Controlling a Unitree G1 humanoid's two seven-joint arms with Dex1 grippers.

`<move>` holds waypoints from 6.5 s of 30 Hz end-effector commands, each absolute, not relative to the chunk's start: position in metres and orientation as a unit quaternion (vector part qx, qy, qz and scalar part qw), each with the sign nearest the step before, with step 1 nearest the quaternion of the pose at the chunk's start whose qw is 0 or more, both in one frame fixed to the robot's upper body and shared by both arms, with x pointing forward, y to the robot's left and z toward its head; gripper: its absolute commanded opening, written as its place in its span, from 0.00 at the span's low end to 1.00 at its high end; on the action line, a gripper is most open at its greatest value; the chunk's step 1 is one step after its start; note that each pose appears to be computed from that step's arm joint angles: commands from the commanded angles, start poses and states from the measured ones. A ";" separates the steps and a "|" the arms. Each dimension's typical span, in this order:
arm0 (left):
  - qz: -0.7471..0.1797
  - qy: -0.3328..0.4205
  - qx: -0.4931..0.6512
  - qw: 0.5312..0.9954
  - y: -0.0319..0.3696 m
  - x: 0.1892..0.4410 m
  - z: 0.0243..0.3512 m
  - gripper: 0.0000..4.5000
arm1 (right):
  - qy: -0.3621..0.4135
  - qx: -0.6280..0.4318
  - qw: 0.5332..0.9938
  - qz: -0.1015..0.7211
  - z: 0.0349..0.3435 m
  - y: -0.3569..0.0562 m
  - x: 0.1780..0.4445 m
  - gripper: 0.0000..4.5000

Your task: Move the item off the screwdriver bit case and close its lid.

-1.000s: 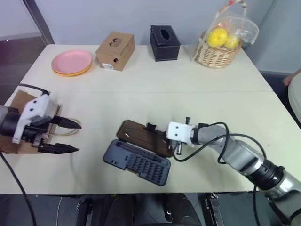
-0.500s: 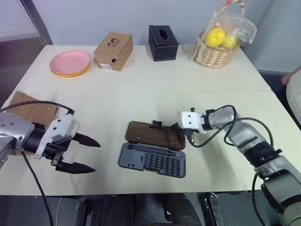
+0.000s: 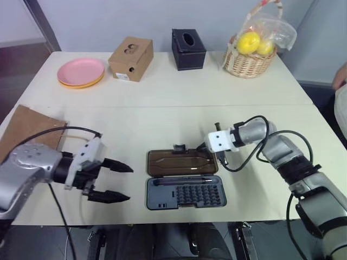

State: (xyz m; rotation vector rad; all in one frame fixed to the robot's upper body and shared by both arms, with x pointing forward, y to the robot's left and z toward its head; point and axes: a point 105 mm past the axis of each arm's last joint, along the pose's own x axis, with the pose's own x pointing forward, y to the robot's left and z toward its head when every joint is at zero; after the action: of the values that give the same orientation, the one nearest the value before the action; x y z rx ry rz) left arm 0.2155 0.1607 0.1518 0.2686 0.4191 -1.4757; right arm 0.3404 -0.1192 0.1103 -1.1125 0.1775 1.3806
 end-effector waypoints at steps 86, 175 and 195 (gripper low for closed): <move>-0.619 0.240 0.117 0.738 0.123 0.213 0.047 0.00 | -0.073 -0.546 0.747 0.372 0.184 -0.120 0.286 0.01; -0.765 0.119 0.201 0.600 0.047 0.298 0.100 0.00 | 0.162 -0.216 0.746 0.609 0.066 -0.083 0.163 0.01; -0.715 0.136 0.246 0.641 0.078 0.315 0.091 0.28 | 0.138 -0.238 0.785 0.556 0.082 -0.103 0.188 0.41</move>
State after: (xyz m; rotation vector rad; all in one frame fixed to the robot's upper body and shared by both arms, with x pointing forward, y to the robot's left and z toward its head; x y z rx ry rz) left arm 0.3113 0.0662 0.0833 0.5415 0.3257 -1.6387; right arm 0.1849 -0.0950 0.0613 -0.5294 0.3345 1.2185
